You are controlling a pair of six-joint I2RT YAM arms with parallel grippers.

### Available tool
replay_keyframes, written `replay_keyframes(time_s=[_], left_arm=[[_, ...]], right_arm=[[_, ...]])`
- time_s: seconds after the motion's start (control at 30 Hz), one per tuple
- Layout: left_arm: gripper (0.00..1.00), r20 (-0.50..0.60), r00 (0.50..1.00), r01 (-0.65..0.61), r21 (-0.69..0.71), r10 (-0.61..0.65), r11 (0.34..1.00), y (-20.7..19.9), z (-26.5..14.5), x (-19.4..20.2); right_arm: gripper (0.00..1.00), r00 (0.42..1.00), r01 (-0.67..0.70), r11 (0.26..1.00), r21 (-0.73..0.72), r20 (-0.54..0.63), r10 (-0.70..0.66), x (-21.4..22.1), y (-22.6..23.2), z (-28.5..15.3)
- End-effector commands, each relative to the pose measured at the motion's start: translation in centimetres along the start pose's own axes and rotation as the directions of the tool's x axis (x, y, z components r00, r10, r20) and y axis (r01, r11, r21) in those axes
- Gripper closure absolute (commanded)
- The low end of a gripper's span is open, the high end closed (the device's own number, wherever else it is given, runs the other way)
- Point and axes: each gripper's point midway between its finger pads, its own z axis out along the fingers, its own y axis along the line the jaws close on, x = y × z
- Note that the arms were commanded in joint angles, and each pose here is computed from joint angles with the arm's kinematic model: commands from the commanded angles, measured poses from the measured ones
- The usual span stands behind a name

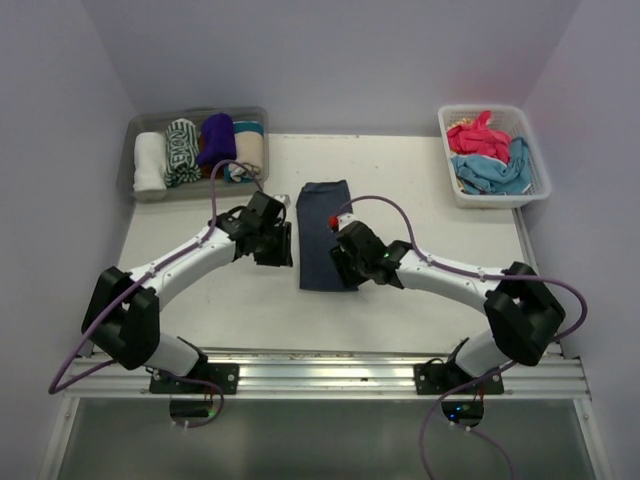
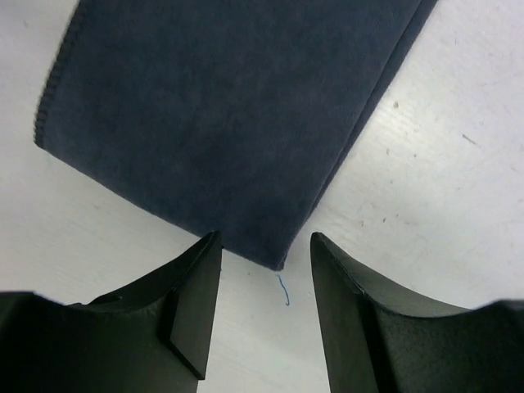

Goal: Roll the towels
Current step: Fold the towel

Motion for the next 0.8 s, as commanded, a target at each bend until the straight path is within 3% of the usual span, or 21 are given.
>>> replay_keyframes(time_s=[0.0, 0.17, 0.3, 0.43, 0.77], left_arm=[[0.6, -0.026, 0.999, 0.033, 0.068, -0.031, 0.997, -1.4, 0.5, 0.4], [0.5, -0.054, 0.997, 0.059, 0.155, -0.052, 0.986, -3.2, 1.8, 1.9], [0.49, -0.083, 0.994, 0.087, 0.173, -0.074, 0.981, -3.2, 3.5, 3.8], [0.51, -0.036, 0.998, 0.066, 0.222, -0.06, 0.973, -3.8, 4.0, 3.3], [0.62, -0.091, 0.995, 0.057, 0.199, -0.039, 0.978, -3.2, 6.2, 4.8]], right_arm=[[0.48, 1.0, -0.016, 0.997, 0.079, 0.013, 0.015, -0.1, -1.7, -0.5], [0.5, 0.995, -0.096, 0.995, 0.025, -0.025, 0.096, 1.2, -0.6, 0.1], [0.52, 0.984, -0.173, 0.985, -0.019, -0.041, 0.172, 1.9, -0.4, 0.5], [0.54, 0.966, -0.255, 0.965, -0.052, -0.064, 0.252, 3.4, -0.6, 0.7], [0.62, 0.941, -0.334, 0.938, -0.094, -0.087, 0.326, 4.6, 0.2, 2.2]])
